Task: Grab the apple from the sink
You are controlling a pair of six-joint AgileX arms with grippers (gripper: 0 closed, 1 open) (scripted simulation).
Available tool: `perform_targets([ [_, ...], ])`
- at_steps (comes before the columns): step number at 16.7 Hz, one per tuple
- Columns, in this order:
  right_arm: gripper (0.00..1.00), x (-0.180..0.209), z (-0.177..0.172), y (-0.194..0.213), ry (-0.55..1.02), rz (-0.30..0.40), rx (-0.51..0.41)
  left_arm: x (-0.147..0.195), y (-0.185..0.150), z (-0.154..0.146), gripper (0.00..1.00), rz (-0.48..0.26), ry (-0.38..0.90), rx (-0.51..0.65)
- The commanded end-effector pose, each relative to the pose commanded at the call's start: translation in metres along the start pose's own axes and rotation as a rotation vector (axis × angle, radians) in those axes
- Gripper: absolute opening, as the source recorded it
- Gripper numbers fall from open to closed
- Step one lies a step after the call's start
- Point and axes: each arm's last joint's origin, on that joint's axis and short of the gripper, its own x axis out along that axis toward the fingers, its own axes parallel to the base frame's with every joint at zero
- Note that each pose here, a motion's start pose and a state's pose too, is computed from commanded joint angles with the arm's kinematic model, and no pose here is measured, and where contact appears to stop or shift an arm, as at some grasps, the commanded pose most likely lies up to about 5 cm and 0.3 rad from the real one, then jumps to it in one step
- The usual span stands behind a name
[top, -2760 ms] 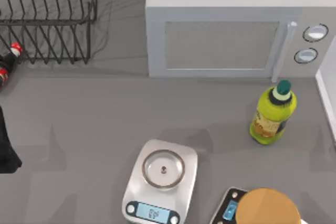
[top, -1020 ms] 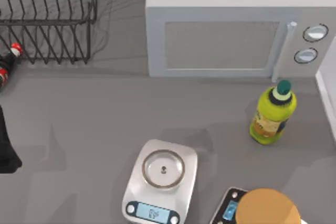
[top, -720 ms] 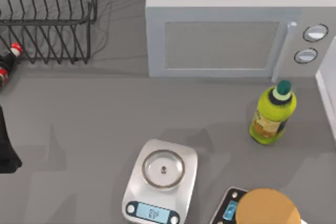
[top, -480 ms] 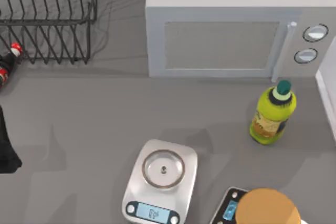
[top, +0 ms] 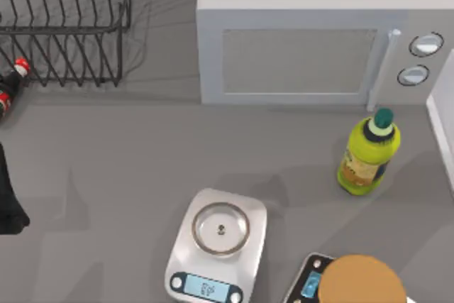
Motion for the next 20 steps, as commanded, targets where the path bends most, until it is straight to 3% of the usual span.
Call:
perform_targets([
  [4,1.0,0.047,-0.009,0.002,0.014,0.004,0.002,0.0,0.0,0.0,1.0,0.0,0.0,0.0],
  [9,1.0,0.051,-0.011,0.003,0.017,0.005,0.002,0.0,0.0,0.0,1.0,0.0,0.0,0.0],
  [20,0.17,0.051,-0.011,0.003,0.017,0.005,0.002,0.0,0.0,0.0,1.0,0.0,0.0,0.0],
])
